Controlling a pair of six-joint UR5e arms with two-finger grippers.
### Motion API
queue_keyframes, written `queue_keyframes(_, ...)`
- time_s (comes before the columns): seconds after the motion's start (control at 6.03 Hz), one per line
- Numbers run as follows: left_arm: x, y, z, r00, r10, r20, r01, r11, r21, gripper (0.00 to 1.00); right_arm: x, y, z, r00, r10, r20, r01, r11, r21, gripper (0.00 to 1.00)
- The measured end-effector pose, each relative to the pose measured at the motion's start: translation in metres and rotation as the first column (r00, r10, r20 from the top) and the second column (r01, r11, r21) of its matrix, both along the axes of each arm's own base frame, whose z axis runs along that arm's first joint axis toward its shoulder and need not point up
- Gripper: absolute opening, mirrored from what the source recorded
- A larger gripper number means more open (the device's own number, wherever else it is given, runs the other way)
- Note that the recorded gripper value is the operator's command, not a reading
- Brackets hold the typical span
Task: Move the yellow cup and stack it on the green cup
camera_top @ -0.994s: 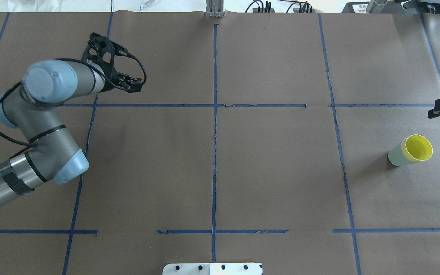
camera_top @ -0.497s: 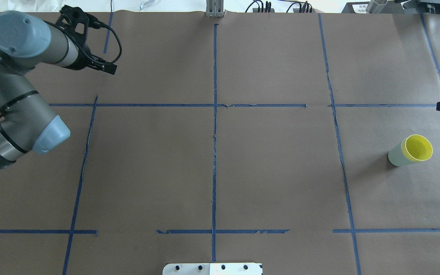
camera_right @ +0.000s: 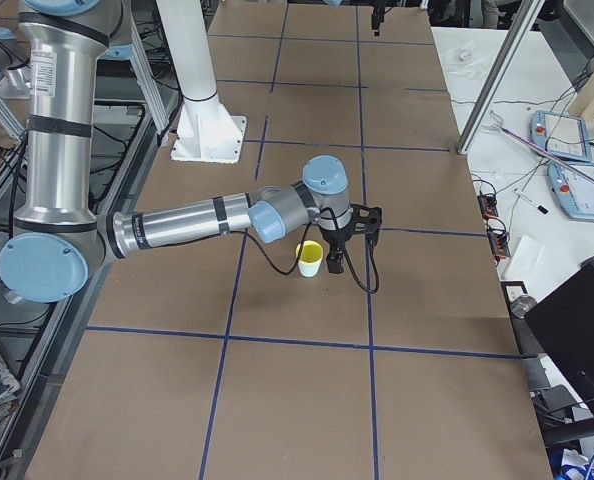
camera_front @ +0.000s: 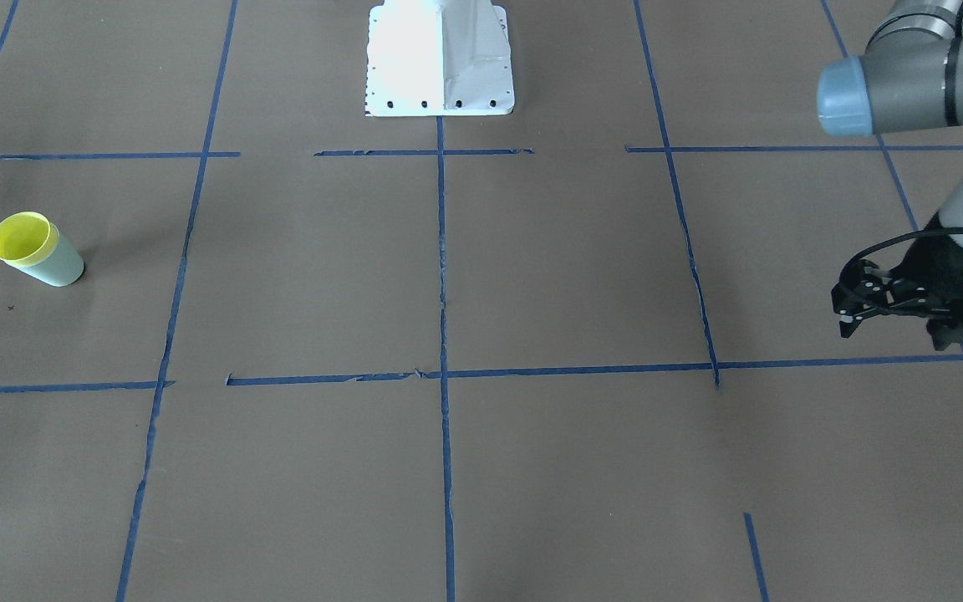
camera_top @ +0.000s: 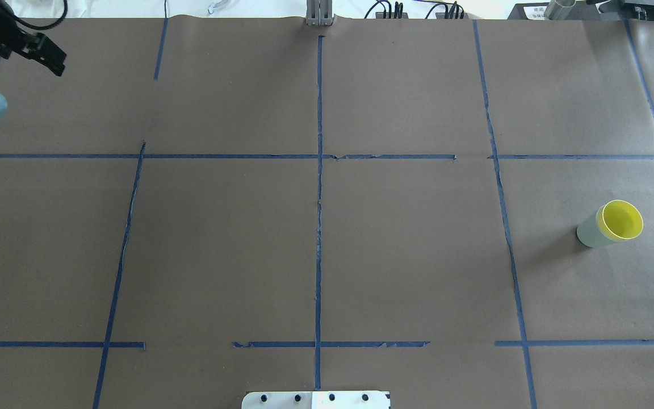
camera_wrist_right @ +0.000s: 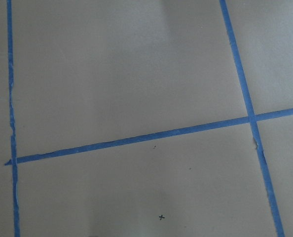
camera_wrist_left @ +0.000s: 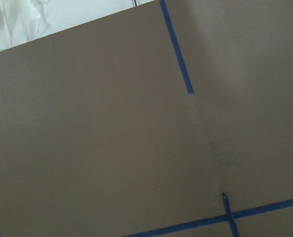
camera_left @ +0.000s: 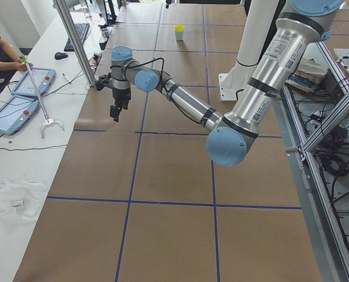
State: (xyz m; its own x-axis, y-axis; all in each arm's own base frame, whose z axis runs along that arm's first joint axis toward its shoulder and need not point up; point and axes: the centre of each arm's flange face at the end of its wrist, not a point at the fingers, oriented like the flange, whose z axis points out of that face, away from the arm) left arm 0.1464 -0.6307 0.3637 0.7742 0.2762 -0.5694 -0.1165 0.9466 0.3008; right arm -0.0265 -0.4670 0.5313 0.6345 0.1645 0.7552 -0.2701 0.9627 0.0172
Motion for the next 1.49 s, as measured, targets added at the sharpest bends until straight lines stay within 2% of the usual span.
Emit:
queue_keyframes(0.17, -0.044, 0.001, 0.02, 0.998, 0.061, 0.0, -0.061, 0.998, -0.032, 0.99, 0.017, 0.0, 0.015, 0.999, -0.03, 0.011, 0.03, 0.999, 0.021, 1.0)
queue_keyframes(0.33, -0.089, 0.014, 0.059, 0.994, 0.105, -0.019, -0.106, 0.992, -0.062, 1.0, 0.031, 0.0, 0.026, 0.998, -0.057, 0.007, 0.057, 0.998, 0.041, 1.0)
queue_keyframes(0.66, -0.139, 0.073, 0.169, 0.985, 0.132, -0.112, -0.151, 0.971, -0.183, 1.0, 0.04, 0.001, 0.034, 0.996, -0.094, -0.007, 0.094, 0.994, 0.053, 1.0)
queue_keyframes(0.83, -0.15, 0.098, 0.207, 0.985, 0.118, -0.129, -0.146, 0.961, -0.236, 1.0, 0.037, -0.001, 0.034, 0.994, -0.106, -0.009, 0.107, 0.994, 0.032, 1.0)
queue_keyframes(0.99, -0.162, 0.112, 0.222, 0.985, 0.092, -0.143, -0.127, 0.958, -0.257, 1.0, 0.032, -0.004, 0.033, 0.992, -0.123, -0.012, 0.123, 0.992, 0.003, 1.0)
queue_keyframes(1.33, -0.177, 0.124, 0.229, 0.977, 0.03, -0.21, -0.092, 0.953, -0.29, 1.0, 0.022, -0.005, 0.036, 0.982, -0.186, -0.026, 0.186, 0.983, 0.001, 1.0)
queue_keyframes(1.49, -0.183, 0.124, 0.228, 0.976, -0.03, -0.217, -0.045, 0.942, -0.332, 1.0, 0.023, -0.005, 0.038, 0.977, -0.212, -0.033, 0.212, 0.977, -0.007, 1.0)
